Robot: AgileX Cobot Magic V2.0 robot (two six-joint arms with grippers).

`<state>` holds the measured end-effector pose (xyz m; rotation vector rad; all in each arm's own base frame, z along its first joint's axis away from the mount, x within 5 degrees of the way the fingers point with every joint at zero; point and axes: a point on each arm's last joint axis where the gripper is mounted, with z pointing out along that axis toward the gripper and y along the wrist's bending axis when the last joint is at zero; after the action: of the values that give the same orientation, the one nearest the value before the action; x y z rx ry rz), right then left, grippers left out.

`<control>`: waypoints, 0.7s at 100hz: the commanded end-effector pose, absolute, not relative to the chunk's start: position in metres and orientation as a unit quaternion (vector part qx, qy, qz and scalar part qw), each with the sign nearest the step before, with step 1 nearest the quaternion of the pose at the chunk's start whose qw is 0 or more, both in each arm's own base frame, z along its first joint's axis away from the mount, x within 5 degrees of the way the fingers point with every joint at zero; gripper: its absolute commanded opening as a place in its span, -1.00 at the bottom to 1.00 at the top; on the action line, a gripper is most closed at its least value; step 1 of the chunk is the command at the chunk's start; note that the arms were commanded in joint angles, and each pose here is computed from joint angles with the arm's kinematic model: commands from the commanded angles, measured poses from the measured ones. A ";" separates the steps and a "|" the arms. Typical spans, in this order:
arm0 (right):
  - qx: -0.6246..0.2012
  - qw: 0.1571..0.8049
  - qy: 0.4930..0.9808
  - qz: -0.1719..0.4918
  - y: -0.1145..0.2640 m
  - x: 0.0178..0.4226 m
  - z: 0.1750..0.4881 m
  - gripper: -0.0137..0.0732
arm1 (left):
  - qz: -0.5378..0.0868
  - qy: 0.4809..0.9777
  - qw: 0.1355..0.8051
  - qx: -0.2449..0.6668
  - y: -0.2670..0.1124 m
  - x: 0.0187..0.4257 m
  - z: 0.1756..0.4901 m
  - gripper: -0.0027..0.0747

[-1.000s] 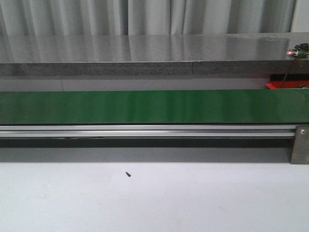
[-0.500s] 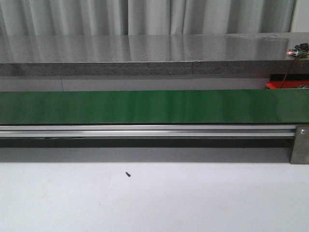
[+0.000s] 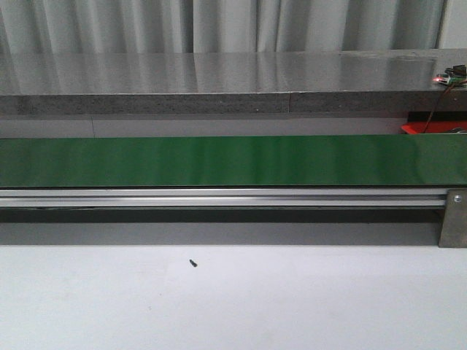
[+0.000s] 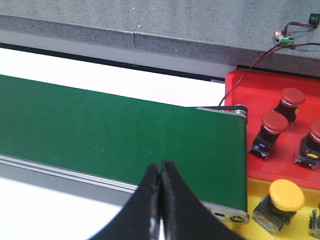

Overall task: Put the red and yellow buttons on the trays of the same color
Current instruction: 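Lower the left gripper onto the second yellow button and grasp it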

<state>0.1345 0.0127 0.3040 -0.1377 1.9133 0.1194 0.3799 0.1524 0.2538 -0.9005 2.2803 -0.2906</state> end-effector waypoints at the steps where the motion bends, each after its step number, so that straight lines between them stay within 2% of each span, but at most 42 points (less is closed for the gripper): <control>1: -0.047 0.608 0.792 0.043 0.011 0.135 0.318 -0.82 | -0.123 0.844 0.381 -0.356 0.157 0.390 0.280 0.61; 37: -0.047 0.607 0.792 0.044 0.011 0.135 0.318 -0.82 | -0.152 0.840 0.354 -0.381 0.175 0.438 0.250 0.59; 70: -0.047 0.607 0.792 0.044 0.011 0.135 0.318 -0.82 | -0.160 0.838 0.336 -0.399 0.183 0.456 0.224 0.59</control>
<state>0.1345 0.0127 0.3040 -0.1363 1.9131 0.1212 0.4519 0.1825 0.1856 -1.0714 2.3021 -0.4054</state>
